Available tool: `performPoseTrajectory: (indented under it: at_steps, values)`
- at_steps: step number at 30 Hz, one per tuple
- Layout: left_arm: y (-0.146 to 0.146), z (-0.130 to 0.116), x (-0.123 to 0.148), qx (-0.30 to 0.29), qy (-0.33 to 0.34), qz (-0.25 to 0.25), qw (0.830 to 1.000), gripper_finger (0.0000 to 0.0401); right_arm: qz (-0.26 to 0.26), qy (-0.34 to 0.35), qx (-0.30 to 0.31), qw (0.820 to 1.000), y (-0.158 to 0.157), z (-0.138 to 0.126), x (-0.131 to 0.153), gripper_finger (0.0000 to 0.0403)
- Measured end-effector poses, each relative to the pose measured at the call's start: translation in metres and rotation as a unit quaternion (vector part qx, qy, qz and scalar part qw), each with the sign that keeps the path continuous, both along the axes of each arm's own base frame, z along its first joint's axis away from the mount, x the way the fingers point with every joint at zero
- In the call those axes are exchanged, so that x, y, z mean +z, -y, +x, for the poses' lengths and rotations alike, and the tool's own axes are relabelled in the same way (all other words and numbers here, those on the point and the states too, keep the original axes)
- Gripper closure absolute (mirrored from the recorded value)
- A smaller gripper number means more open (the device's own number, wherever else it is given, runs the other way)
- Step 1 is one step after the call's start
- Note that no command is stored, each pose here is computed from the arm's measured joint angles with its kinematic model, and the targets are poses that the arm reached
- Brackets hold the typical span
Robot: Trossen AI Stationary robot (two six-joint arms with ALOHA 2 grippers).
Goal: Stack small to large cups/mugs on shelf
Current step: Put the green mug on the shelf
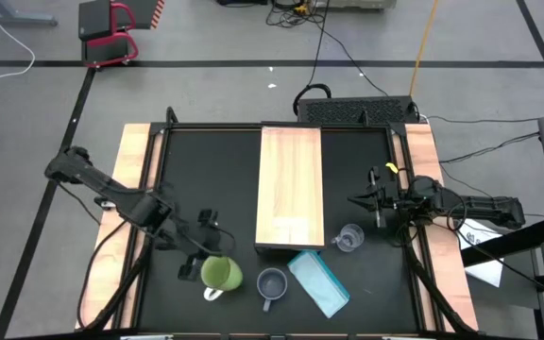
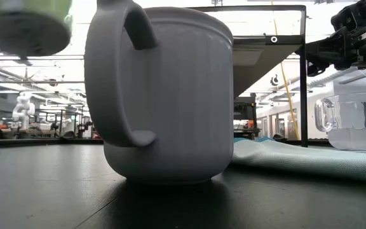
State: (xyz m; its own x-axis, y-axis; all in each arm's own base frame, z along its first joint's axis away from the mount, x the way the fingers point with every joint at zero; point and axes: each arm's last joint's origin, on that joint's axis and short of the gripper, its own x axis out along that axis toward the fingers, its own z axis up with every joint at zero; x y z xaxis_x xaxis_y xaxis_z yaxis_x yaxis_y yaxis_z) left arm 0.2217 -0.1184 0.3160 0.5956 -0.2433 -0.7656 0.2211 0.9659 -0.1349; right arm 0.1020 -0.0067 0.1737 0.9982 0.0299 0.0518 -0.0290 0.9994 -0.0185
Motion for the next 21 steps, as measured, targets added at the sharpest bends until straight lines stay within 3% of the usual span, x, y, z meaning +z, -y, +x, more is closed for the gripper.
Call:
performPoseTrajectory:
  at_steps: [10,15,21]
  values:
    - [-0.014,-0.015,0.027,-0.007,0.087,0.004,0.996,0.0400,0.000,-0.001,0.000,1.000,0.000,0.000,0.000,0.0403]
    - [-0.020,-0.022,0.038,-0.023,0.139,0.043,0.989,0.0401,0.001,-0.001,0.000,1.000,0.000,0.000,0.000,0.0403]
    - [-0.036,-0.032,0.055,0.014,0.202,0.071,0.977,0.0401,0.006,-0.001,0.000,1.000,0.000,0.000,0.000,0.0403]
